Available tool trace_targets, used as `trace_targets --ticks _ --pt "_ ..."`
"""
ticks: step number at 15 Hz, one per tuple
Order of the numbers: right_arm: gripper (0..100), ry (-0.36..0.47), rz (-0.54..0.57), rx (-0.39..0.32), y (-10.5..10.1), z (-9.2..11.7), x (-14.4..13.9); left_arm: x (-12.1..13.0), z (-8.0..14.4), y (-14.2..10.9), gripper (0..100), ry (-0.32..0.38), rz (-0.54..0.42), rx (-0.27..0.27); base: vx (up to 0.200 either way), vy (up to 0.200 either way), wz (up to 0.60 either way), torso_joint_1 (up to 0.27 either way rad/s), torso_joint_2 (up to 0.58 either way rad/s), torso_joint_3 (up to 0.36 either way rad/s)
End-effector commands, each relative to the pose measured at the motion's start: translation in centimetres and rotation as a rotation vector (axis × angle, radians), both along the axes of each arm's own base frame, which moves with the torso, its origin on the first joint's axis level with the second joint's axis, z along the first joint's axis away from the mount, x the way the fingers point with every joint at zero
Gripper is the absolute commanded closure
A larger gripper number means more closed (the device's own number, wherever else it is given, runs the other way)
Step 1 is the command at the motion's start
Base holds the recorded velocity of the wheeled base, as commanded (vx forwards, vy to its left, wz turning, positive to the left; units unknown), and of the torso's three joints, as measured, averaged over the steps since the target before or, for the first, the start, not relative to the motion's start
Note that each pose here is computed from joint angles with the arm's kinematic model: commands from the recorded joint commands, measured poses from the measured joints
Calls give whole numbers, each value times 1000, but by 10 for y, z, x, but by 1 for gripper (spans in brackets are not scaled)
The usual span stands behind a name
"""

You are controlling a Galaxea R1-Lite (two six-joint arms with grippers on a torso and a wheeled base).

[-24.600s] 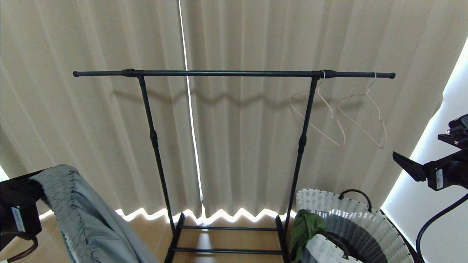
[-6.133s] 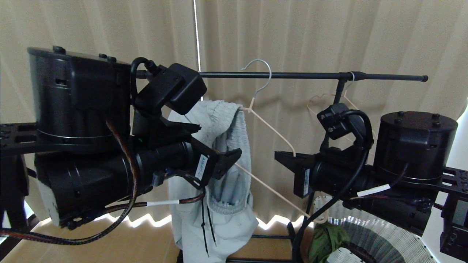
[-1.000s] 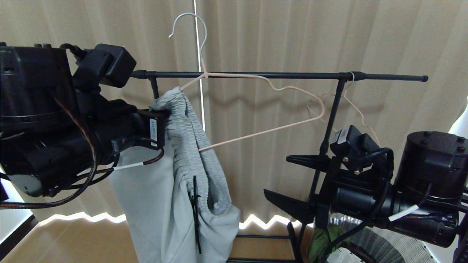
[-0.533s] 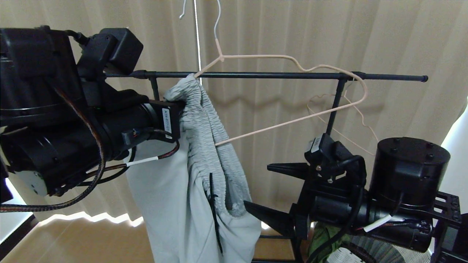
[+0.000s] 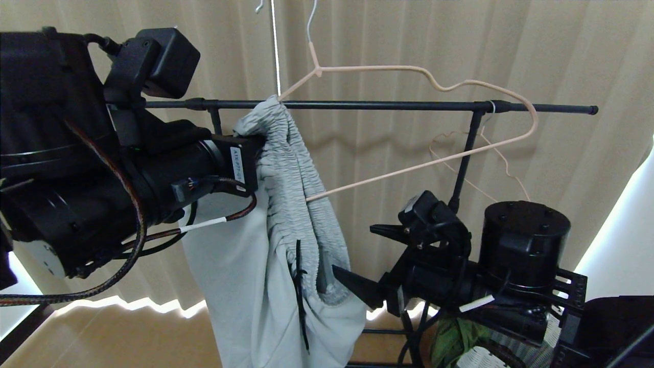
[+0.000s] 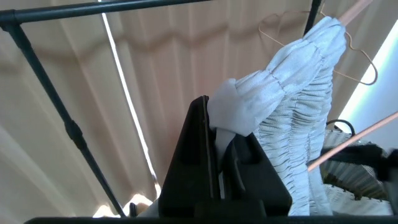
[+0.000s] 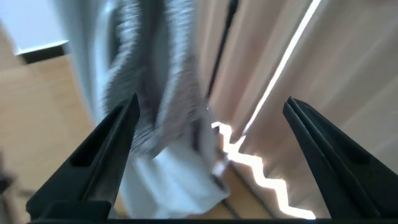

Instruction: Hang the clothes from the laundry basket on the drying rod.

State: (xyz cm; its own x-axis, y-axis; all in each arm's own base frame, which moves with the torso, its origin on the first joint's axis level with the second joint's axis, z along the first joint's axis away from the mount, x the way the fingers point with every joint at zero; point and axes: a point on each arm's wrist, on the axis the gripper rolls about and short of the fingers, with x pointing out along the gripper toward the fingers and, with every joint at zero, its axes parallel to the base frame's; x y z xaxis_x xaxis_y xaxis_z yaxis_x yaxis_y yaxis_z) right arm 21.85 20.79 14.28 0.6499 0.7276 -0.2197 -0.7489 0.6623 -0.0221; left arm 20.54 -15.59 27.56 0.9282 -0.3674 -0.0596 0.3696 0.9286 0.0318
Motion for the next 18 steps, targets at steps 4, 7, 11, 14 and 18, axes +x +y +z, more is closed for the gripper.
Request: trace_targets --ticks 4,7,11,14,18 --pt "100 36 -7 -40 2 -16 2 -1 1 0 100 -4 0 -3 0 0 0 0 0 0" --pt "100 42 -9 -45 0 -18 1 0 3 0 100 -20 -3 -12 0 0 0 0 0 0" --pt "100 40 -71 -44 -16 -16 10 2 0 2 100 -34 7 29 0 0 0 0 0 0" --pt "100 8 -175 -18 -46 -2 21 10 -11 17 100 -49 61 179 0 0 0 0 0 0" --pt "100 -13 -281 -2 -73 5 37 11 -25 25 100 -35 79 294 0 0 0 0 0 0"
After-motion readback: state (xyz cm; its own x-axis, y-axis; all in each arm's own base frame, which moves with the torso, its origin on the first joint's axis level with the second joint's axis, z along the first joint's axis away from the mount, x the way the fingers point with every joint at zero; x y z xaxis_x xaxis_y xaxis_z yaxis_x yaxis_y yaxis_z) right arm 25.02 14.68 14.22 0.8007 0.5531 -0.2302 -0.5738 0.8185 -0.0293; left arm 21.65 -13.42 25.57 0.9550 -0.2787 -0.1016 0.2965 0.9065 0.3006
